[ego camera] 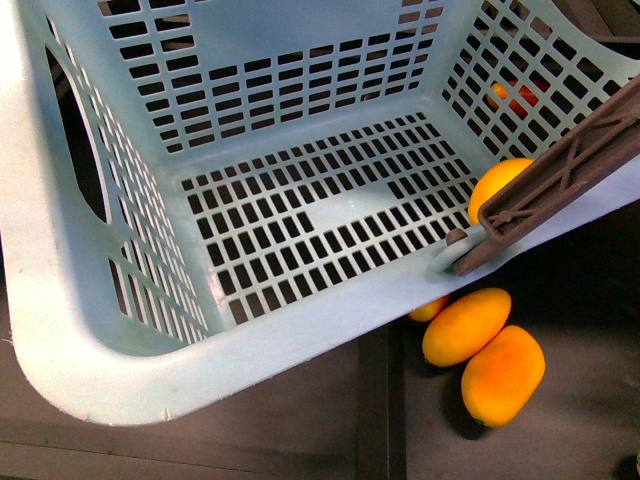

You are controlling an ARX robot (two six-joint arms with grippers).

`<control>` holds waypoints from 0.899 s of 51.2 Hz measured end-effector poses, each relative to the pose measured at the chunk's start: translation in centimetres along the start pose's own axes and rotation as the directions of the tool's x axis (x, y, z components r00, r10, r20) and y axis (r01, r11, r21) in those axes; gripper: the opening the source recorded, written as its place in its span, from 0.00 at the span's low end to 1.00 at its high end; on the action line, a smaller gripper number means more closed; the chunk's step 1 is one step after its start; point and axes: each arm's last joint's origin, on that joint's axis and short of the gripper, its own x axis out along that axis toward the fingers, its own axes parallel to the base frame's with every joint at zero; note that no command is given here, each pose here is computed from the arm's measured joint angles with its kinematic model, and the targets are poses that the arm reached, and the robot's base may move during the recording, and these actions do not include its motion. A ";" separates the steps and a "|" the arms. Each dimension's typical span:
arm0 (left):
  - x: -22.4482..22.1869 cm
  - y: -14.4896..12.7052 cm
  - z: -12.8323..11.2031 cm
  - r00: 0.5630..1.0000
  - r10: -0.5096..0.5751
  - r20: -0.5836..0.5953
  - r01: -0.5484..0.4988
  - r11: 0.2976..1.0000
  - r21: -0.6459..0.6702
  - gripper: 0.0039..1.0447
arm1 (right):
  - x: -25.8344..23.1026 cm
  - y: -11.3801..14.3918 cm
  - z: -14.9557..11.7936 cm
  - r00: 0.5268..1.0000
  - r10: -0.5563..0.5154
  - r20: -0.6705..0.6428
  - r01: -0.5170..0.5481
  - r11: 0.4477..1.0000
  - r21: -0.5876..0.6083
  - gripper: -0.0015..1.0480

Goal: Pick lemon and mango into basket

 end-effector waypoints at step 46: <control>0.0 0.0 0.0 1.000 0.000 0.000 0.000 1.000 0.000 0.04 | -15.2 26.3 6.0 0.699 0.638 0.323 -0.642 0.759 -0.109 0.56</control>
